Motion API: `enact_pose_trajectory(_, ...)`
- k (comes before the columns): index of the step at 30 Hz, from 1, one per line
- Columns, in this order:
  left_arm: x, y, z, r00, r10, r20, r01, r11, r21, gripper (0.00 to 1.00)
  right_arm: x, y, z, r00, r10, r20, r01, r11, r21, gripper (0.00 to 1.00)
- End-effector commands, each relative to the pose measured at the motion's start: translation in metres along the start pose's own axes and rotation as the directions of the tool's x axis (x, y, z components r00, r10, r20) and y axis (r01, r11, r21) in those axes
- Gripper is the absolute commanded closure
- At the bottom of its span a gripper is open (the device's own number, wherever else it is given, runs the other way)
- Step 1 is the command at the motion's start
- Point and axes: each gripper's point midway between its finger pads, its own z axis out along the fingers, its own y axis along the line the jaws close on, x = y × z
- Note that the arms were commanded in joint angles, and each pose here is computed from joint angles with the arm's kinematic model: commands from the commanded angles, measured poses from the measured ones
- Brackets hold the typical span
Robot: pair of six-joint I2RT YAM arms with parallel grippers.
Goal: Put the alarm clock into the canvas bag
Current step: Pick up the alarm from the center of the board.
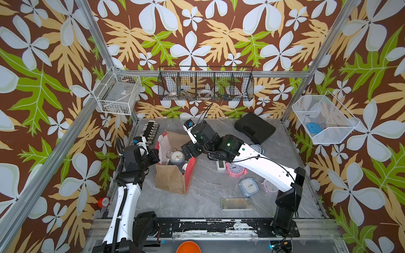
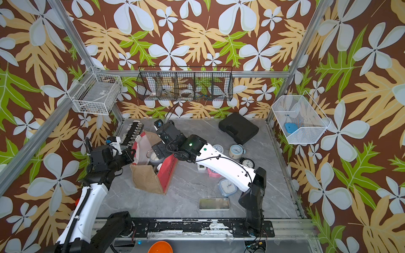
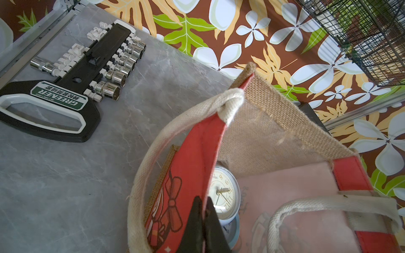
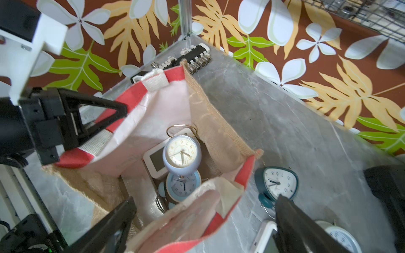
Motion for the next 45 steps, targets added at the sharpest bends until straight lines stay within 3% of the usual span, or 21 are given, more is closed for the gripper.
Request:
enact_pose_trajectory(1, 0.004, -0.001, 0.001, 1.0, -0.006, -0.015, 0.007, 1.0, 0.011, 1.0, 0.002, -0.019, -0.011, 0.999, 0.03, 0.028, -0.032, 0.997, 0.07, 0.01)
enact_pose_trajectory(14, 0.003, -0.001, 0.002, 1.0, -0.003, -0.016, 0.003, 1.0, 0.007, 1.0, 0.07, -0.067, -0.037, 0.992, 0.117, -0.045, -0.107, 0.977, 0.183, 0.01)
enact_pose_trajectory(23, 0.0, -0.004, -0.002, 1.0, 0.004, -0.002, -0.004, 1.0, 0.016, 1.0, 0.136, -0.075, -0.023, 0.969, 0.185, -0.166, -0.149, 0.967, 0.209, 0.01)
enact_pose_trajectory(36, 0.0, -0.007, -0.003, 1.0, 0.007, 0.002, -0.007, 0.999, 0.039, 1.0, 0.24, -0.117, 0.002, 0.87, 0.364, -0.332, -0.273, 0.917, 0.289, 0.03)
enact_pose_trajectory(45, 0.003, -0.006, 0.001, 1.0, 0.004, -0.017, -0.003, 0.999, 0.036, 1.0, 0.235, -0.136, 0.037, 0.796, 0.531, -0.29, -0.393, 0.818, 0.419, 0.09)
